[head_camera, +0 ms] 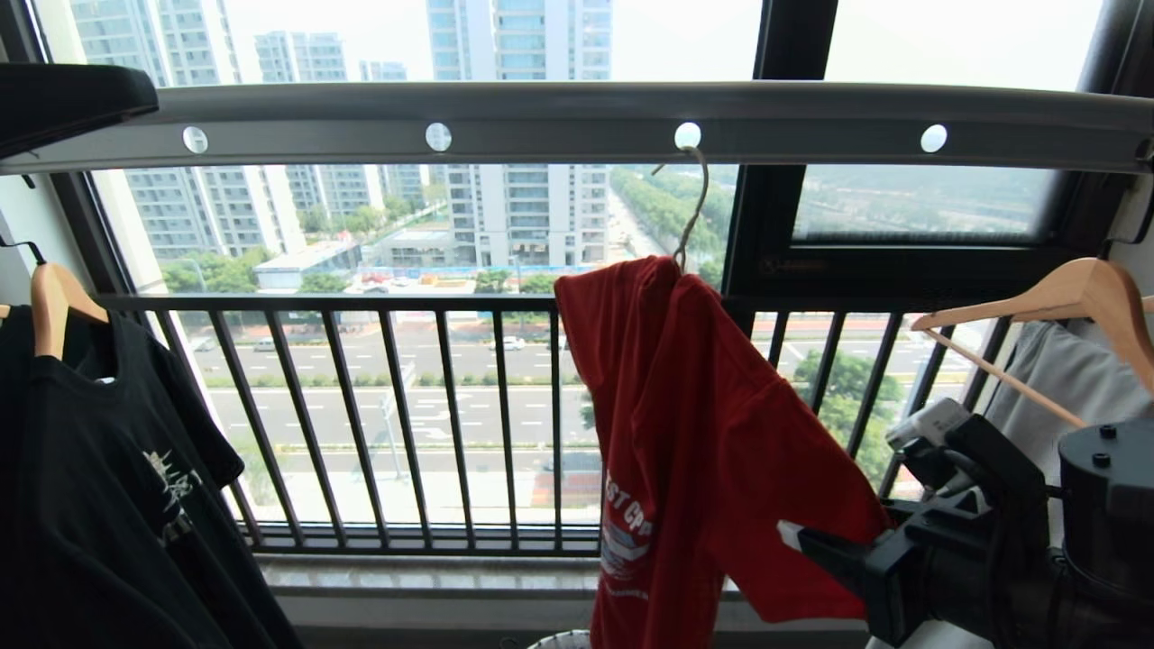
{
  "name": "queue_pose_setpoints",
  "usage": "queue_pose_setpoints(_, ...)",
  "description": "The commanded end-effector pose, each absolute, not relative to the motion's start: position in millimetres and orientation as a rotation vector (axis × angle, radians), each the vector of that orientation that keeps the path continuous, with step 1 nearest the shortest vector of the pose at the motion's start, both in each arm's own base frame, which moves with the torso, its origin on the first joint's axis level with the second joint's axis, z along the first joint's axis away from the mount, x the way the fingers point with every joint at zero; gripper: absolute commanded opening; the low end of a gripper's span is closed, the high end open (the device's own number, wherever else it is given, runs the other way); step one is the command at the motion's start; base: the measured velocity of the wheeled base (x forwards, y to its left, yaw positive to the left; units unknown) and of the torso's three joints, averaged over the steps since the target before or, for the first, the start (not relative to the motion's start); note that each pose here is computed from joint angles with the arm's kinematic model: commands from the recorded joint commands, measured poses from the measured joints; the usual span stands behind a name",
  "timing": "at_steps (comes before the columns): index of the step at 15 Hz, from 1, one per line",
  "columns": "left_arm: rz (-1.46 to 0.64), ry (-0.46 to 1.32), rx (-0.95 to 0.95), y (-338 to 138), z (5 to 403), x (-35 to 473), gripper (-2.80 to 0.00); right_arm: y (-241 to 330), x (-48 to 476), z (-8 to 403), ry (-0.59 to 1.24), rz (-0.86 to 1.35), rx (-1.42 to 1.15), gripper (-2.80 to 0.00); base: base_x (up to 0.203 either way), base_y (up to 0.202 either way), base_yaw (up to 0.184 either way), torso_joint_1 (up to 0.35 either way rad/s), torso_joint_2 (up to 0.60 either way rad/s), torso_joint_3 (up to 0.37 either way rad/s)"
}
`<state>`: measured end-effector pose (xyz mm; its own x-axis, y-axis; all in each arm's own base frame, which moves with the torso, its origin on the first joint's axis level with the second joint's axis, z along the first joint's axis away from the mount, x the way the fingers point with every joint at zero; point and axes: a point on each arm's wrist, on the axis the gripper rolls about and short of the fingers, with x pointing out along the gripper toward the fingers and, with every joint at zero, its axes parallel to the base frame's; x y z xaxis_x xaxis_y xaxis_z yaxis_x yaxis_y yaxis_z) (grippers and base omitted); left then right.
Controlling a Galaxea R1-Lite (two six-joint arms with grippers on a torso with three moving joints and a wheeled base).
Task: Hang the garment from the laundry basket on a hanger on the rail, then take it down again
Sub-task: Take the clothes off the clothes rack
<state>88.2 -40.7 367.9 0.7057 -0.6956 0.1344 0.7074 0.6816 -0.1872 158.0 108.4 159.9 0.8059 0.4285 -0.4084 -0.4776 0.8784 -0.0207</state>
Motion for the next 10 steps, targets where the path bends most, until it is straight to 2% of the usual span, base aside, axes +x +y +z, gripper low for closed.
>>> queue_pose_setpoints(1, -0.789, -0.049, -0.234, -41.0, 367.6, 89.2, -2.8, 102.4, 149.9, 162.1, 0.386, 0.485, -0.117, -2.8, 0.0, 0.0, 0.0, 0.0, 0.0, 0.0)
queue_pose_setpoints(10, -0.791, -0.045, -0.236, -41.3, 367.3, 89.7, -2.8, 86.9, 129.9, 139.7, 0.454, 0.47, -0.142, -2.8, 0.0, 0.0, 0.0, 0.0, 0.0, 0.0)
